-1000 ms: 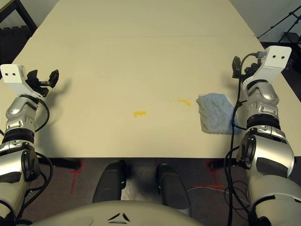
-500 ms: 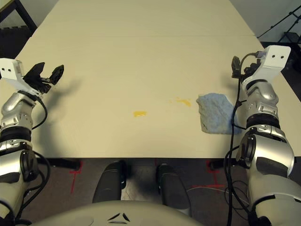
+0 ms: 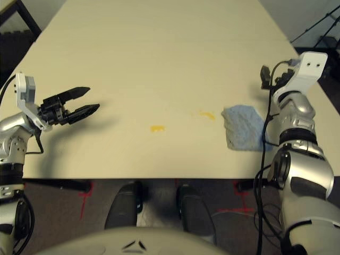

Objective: Wipe the water off the table with a rag.

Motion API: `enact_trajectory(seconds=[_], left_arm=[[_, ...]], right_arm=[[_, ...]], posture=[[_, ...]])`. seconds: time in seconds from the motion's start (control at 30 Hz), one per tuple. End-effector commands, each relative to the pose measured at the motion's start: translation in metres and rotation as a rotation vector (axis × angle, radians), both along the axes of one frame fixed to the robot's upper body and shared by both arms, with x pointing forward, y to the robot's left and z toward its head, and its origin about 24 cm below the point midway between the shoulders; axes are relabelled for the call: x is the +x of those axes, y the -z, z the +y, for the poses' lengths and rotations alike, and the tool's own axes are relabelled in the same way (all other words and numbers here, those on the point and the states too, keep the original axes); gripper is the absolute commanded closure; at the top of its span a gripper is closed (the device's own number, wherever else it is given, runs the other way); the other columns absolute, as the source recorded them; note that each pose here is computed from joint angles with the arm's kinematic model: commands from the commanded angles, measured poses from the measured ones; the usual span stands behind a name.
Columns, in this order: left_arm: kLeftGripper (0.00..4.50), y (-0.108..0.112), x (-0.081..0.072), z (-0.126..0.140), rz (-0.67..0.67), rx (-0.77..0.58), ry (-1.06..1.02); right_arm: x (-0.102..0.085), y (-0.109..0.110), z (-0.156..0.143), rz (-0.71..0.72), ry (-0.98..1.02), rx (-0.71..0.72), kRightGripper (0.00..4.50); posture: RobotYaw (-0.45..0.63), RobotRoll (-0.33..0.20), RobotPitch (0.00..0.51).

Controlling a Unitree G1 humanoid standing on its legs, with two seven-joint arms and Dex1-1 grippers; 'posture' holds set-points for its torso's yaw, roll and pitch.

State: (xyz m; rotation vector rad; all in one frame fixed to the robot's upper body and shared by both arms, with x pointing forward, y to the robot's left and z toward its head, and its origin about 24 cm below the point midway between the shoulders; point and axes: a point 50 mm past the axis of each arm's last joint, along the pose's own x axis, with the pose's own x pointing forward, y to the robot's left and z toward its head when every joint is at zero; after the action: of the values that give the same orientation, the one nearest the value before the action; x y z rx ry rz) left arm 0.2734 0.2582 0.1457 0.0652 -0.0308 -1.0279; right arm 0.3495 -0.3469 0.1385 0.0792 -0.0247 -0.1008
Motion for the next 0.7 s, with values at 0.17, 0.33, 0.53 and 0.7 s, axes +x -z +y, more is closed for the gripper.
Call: enact_trajectory(seconds=[0.17, 0.33, 0.53, 0.7], left_arm=[[0.0, 0.011, -0.014, -0.013, 0.001, 0.108, 0.137], [0.0, 0.014, -0.012, -0.016, -0.012, 0.104, 0.139], [0.0, 0.018, -0.011, -0.019, -0.019, 0.101, 0.147], [0.0, 0.02, -0.011, -0.021, -0.017, 0.1, 0.149]], right_arm=[[-0.014, -0.031, -0.029, 0.051, -0.103, 0.002, 0.03], [-0.021, -0.033, -0.029, 0.165, -0.259, -0.004, 0.03], [-0.036, -0.023, -0.023, 0.377, -0.459, -0.025, 0.03], [-0.053, -0.016, -0.025, 0.488, -0.532, 0.022, 0.03]], posture=[[0.17, 0.0, 0.164], [0.16, 0.0, 0.161], [0.15, 0.0, 0.16], [0.14, 0.0, 0.164]])
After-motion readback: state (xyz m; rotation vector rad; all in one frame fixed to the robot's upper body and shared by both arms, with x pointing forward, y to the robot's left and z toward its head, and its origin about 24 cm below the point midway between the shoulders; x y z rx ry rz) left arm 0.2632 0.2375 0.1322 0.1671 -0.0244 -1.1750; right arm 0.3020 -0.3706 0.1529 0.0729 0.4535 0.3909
